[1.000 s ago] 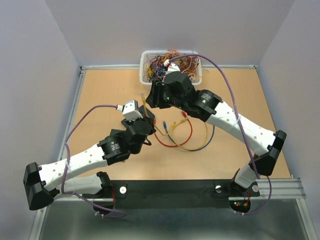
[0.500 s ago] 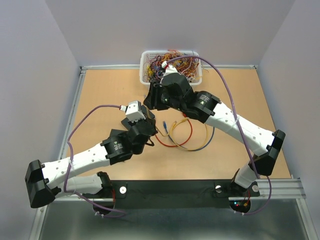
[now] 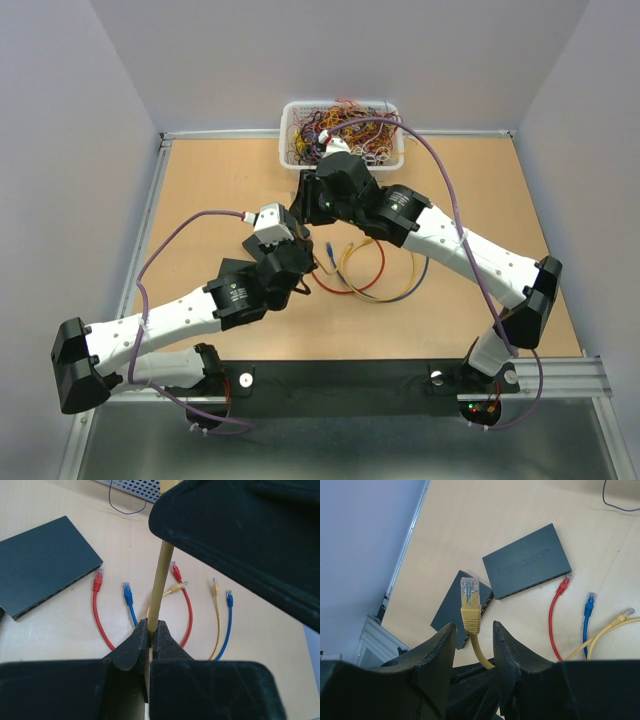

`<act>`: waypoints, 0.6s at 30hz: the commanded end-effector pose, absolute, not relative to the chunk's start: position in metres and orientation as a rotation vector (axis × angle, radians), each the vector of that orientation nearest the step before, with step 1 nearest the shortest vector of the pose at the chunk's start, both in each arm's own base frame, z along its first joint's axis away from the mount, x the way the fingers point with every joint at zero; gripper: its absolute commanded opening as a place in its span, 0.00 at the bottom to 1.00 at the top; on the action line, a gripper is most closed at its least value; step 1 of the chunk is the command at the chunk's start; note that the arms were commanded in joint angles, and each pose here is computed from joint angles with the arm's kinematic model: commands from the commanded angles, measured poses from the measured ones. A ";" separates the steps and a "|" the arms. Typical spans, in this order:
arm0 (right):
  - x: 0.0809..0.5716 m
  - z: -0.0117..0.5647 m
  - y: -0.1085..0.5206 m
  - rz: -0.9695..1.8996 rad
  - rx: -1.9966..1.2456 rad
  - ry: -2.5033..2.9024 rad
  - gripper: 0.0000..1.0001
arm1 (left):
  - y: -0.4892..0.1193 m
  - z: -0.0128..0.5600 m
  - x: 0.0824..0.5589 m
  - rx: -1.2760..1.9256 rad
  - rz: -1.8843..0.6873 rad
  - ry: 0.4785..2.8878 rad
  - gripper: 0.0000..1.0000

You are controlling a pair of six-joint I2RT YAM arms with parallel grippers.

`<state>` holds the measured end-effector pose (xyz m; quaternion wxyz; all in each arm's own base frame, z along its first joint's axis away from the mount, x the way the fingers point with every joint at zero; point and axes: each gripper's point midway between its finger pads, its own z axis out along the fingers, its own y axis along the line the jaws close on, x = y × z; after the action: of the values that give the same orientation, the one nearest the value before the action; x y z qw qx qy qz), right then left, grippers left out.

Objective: Insert the plug into the switch port

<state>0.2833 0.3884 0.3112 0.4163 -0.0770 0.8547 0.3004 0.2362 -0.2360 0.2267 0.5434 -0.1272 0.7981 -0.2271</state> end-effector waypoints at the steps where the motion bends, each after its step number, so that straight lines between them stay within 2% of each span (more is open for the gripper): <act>1: 0.287 0.319 0.397 0.782 -0.169 2.099 0.41 | -0.237 0.253 0.241 -0.352 -0.570 1.830 0.00; 9: 0.289 0.317 0.398 0.784 -0.165 2.093 0.36 | -0.236 0.253 0.239 -0.350 -0.567 1.828 0.00; 18: 0.288 0.312 0.401 0.791 -0.178 2.098 0.22 | -0.238 0.256 0.237 -0.346 -0.580 1.824 0.00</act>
<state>0.2870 0.3926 0.3068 0.4211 -0.0733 0.8512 0.3044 0.2335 -0.2383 0.2264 0.5443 -0.1234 0.7981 -0.2272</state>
